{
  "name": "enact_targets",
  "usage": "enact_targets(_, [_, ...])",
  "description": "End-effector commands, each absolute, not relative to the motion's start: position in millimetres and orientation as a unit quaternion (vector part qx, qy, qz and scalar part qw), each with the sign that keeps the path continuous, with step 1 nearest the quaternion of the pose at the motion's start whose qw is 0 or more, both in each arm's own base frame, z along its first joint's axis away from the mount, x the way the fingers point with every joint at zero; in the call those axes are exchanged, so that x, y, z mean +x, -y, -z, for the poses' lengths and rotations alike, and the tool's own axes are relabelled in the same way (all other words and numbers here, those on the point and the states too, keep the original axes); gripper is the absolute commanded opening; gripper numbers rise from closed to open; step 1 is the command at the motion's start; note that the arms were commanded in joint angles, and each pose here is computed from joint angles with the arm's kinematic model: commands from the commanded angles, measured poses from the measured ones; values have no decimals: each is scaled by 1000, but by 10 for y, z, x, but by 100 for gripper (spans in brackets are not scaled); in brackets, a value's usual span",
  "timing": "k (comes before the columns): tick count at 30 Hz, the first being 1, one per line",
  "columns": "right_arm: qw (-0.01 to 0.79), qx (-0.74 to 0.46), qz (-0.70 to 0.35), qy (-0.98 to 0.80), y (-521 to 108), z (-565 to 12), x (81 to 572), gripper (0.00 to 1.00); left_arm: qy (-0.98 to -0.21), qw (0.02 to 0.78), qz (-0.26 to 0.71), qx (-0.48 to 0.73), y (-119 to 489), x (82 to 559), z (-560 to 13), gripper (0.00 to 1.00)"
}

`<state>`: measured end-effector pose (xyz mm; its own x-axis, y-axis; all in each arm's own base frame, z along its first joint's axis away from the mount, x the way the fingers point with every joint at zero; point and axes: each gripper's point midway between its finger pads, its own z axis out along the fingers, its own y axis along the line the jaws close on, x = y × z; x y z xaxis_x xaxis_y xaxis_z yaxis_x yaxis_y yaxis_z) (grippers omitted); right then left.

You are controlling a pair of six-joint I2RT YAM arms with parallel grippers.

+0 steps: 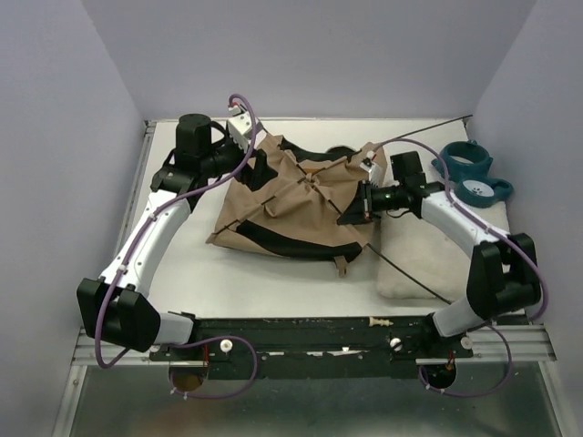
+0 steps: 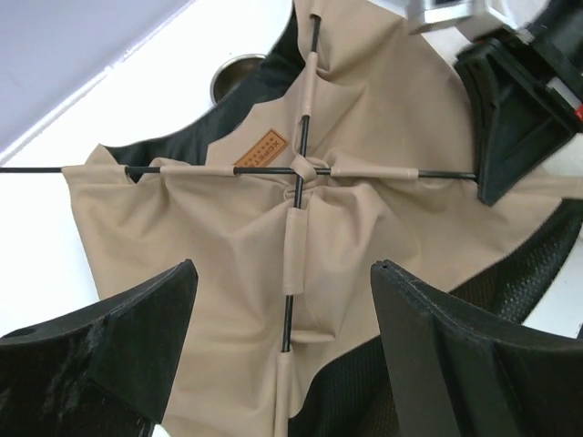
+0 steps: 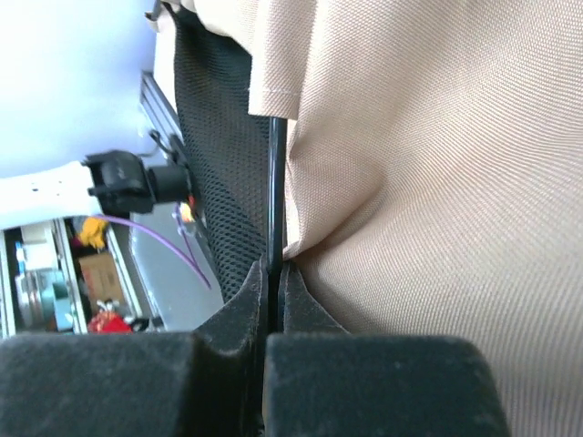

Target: Set up the pet tent

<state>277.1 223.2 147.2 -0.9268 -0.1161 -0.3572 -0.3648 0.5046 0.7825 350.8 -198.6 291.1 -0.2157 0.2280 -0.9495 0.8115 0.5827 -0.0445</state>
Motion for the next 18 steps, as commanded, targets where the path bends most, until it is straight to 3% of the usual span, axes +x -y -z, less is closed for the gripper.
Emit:
enact_targets(1, [259, -63, -559, -785, -2542, -2278, 3072, 1, -725, 534, 289, 325, 1940, 3718, -3206, 92])
enact_targets(7, [312, 30, -556, -770, -2938, -2403, 2864, 1, -721, 542, 287, 321, 1903, 3859, -3321, 92])
enact_targets(14, [340, -5, -546, -765, -3438, -2237, 2938, 4, -735, 535, 296, 294, 1797, 4015, -3247, 92])
enact_targets(17, [355, -81, -512, -778, -3452, -2197, 3009, 63, -740, 536, 301, 274, 1696, 4063, -3254, 92])
enact_targets(18, [346, -95, -507, -784, -3430, -2194, 3010, 77, -741, 535, 301, 270, 1653, 4063, -3253, 92])
